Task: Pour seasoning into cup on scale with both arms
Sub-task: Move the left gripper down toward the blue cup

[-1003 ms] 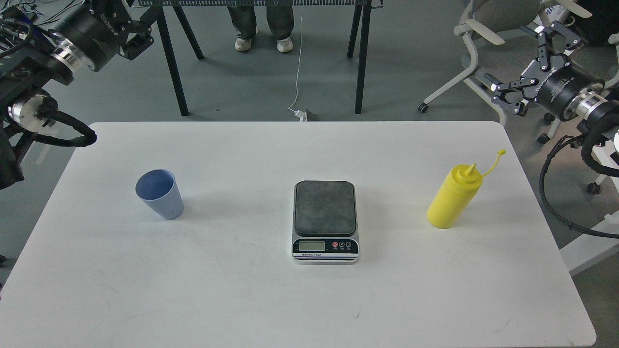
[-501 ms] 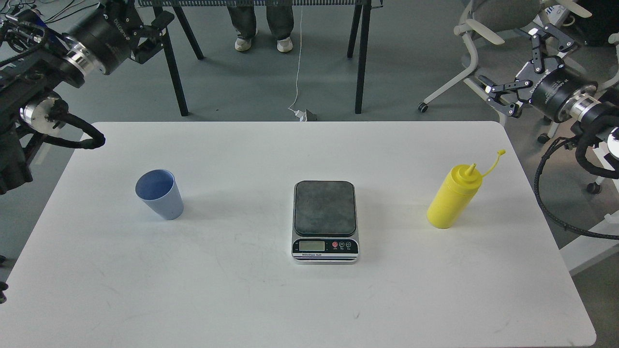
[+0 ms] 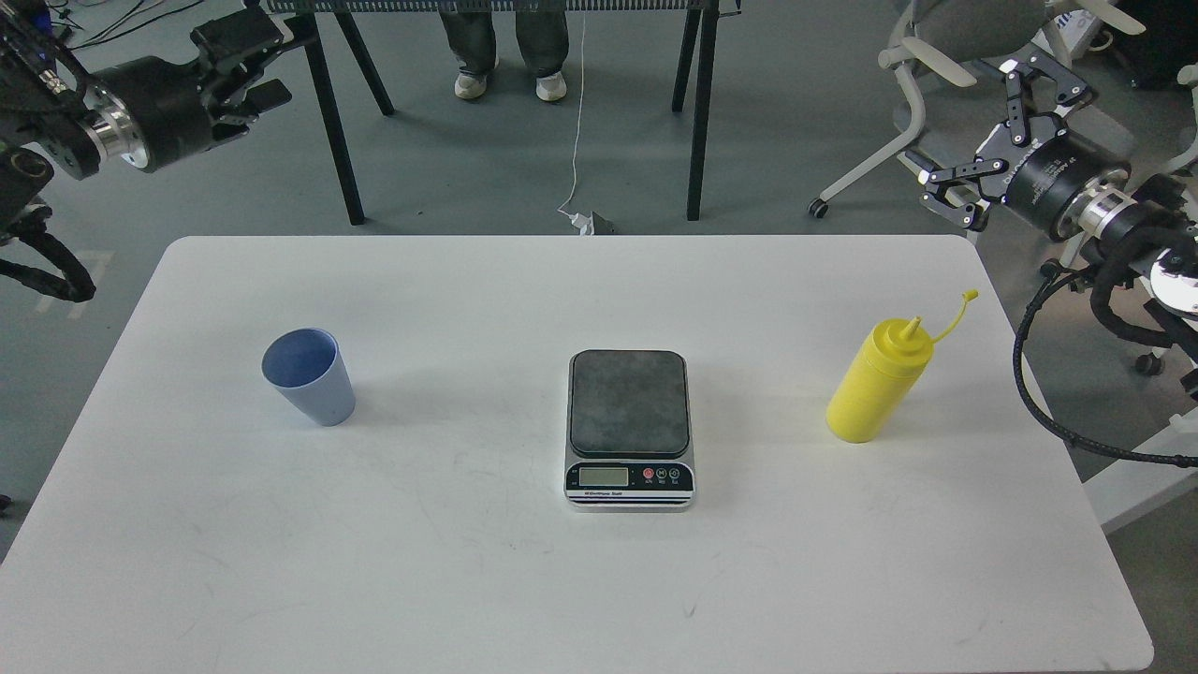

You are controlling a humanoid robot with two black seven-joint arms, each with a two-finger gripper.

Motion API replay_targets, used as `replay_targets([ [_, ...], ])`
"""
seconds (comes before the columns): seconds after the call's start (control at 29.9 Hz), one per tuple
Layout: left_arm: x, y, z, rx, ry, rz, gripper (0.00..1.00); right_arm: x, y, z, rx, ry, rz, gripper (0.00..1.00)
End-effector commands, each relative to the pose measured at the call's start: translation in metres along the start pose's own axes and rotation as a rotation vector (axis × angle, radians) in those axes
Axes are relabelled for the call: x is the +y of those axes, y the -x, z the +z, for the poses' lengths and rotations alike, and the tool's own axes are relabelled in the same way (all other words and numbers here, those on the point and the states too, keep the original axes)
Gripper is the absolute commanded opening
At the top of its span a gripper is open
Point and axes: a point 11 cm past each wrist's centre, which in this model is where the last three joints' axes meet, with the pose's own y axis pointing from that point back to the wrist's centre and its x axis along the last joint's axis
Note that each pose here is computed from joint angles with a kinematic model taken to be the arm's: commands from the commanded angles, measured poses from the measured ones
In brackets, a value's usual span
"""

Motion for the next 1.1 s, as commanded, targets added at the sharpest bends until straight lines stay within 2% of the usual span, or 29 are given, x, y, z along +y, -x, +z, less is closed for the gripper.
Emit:
replay_targets([
  [0.0, 0.000, 0.002, -0.002, -0.017, -0.012, -0.011, 1.00, -0.002, 0.001, 0.003, -0.004, 0.004, -0.003, 0.99],
  [0.13, -0.003, 0.017, -0.008, -0.073, -0.043, -0.071, 1.00, -0.002, 0.001, 0.003, -0.004, 0.004, -0.003, 0.99],
  [0.33, 0.002, 0.034, 0.011, -0.238, -0.025, -0.196, 0.99, -0.001, 0.000, 0.003, -0.003, 0.004, 0.001, 0.99],
  [0.47, 0.012, 0.031, 0.008, -0.410, -0.050, -0.158, 0.99, 0.000, -0.001, 0.002, -0.003, 0.003, 0.002, 0.99],
  [0.77, 0.027, 0.037, -0.026, -0.699, -0.163, -0.208, 0.99, -0.002, 0.000, 0.007, -0.010, 0.009, 0.000, 0.99],
  [1.07, 0.044, 0.065, -0.069, -0.790, -0.244, -0.324, 0.99, -0.002, 0.000, 0.007, -0.010, 0.008, -0.001, 0.99],
])
